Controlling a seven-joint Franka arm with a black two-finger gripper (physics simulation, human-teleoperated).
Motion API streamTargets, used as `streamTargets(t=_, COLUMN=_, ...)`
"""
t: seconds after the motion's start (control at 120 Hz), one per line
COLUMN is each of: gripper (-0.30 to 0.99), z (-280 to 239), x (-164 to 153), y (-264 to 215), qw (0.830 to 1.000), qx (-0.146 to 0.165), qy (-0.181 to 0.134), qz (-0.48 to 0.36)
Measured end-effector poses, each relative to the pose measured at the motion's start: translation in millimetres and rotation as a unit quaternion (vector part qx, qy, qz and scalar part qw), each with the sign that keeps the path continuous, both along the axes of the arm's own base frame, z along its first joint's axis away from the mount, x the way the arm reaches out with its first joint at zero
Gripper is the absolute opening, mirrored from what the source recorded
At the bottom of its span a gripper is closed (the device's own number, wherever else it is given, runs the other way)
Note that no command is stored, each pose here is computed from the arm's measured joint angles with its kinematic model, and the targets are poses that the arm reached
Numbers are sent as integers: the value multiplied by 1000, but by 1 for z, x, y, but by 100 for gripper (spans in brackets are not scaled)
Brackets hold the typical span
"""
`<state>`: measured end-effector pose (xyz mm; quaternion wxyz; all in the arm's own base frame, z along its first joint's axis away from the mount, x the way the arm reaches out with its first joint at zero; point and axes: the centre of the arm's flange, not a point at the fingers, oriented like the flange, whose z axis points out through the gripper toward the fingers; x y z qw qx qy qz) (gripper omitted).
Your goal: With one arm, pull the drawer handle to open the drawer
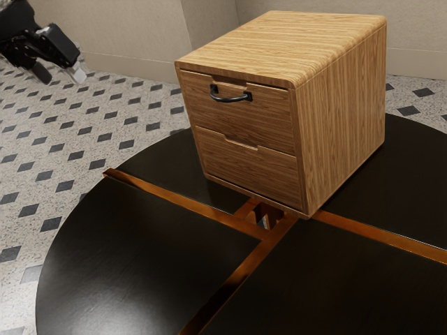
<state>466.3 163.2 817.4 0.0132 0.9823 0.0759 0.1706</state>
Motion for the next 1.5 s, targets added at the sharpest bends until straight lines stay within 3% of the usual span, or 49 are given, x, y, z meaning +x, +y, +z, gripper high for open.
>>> streamTargets(t=0.125, gripper=67, z=-3, x=13, y=-35, qw=999, qx=3, qy=6, qz=-47)
streamTargets(t=0.275, gripper=67, z=-7, x=11, y=-28, qw=999, qx=8, qy=15, qz=-50)
streamTargets(t=0.5, gripper=67, z=-36, x=15, y=-26, qw=995, qx=-25, qy=64, qz=-70)
streamTargets(t=0.6, gripper=67, z=-34, x=13, y=-28, qw=993, qx=-10, qy=64, qz=-102)
streamTargets(t=0.725, gripper=67, z=-27, x=13, y=-43, qw=984, qx=37, qy=66, qz=-163)
streamTargets(t=0.85, gripper=67, z=-21, x=24, y=-80, qw=962, qx=91, qy=55, qz=-252)
streamTargets(t=1.008, gripper=67, z=-16, x=38, y=-129, qw=921, qx=156, qy=39, qz=-354)
streamTargets(t=1.258, gripper=67, z=-17, x=50, y=-143, qw=872, qx=236, qy=39, qz=-428)
streamTargets(t=1.5, gripper=67, z=-29, x=65, y=-204, qw=808, qx=281, qy=42, qz=-516)
